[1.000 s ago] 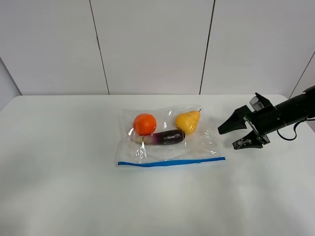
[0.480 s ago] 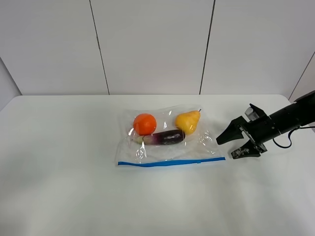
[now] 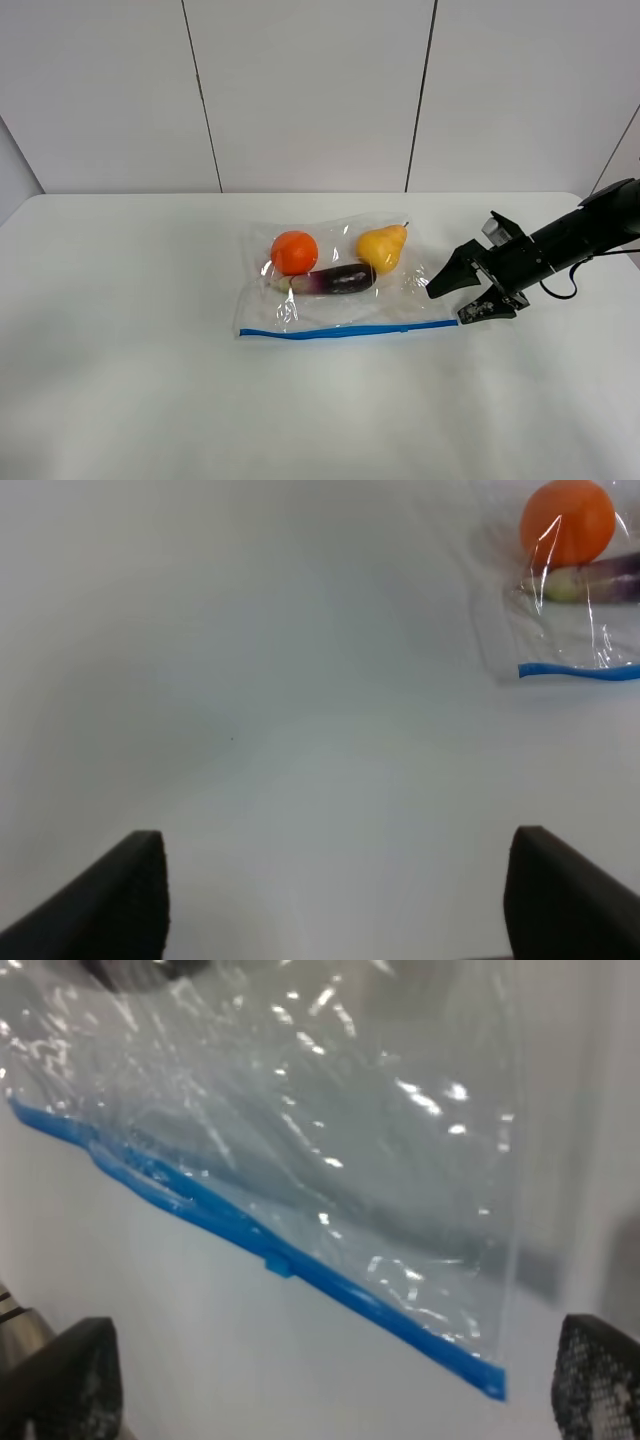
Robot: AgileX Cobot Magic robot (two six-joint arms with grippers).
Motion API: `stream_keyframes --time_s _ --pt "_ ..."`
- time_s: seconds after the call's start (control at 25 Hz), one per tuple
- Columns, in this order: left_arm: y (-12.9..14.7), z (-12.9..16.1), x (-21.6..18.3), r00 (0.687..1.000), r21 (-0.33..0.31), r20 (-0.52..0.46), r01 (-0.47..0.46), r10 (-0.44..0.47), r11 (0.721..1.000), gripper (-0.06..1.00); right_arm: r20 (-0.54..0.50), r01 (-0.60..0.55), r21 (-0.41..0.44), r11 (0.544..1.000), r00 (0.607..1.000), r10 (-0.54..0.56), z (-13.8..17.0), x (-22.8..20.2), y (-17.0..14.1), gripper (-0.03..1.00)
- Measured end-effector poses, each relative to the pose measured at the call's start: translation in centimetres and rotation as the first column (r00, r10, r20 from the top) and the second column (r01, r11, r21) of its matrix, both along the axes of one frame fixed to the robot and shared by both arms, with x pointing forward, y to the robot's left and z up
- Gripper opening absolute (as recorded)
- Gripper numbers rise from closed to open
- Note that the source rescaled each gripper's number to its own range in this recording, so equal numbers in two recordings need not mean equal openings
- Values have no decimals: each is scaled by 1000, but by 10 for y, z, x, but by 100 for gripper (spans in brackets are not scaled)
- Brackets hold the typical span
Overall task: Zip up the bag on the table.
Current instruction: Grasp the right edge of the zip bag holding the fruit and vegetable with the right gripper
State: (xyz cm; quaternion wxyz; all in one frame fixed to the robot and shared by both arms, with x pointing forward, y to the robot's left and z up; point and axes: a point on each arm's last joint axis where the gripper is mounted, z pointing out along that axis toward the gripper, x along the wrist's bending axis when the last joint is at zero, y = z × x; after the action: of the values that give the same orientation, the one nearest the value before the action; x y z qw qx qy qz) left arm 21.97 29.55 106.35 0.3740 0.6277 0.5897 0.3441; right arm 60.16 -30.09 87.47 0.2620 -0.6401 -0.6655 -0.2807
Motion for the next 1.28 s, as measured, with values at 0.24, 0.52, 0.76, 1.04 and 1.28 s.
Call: stream_keyframes --time_s 0.24,0.52,0.76,1.04,1.28 --pt "0 0 0 1000 0 0 0 0 1000 91 -6 13 -7 1000 1000 -13 0 0 -3 95" --pt "0 0 0 1000 0 0 0 0 1000 91 -38 6 19 1000 999 -5 -12 -10 0 95" --pt "0 0 0 1000 0 0 0 0 1000 91 -29 28 56 998 999 -27 -18 -10 2 95" --pt "0 0 0 1000 0 0 0 0 1000 91 -39 54 126 991 998 -50 -25 -8 6 95" --pt "0 0 0 1000 0 0 0 0 1000 91 -31 52 134 990 998 -48 -26 -8 7 95"
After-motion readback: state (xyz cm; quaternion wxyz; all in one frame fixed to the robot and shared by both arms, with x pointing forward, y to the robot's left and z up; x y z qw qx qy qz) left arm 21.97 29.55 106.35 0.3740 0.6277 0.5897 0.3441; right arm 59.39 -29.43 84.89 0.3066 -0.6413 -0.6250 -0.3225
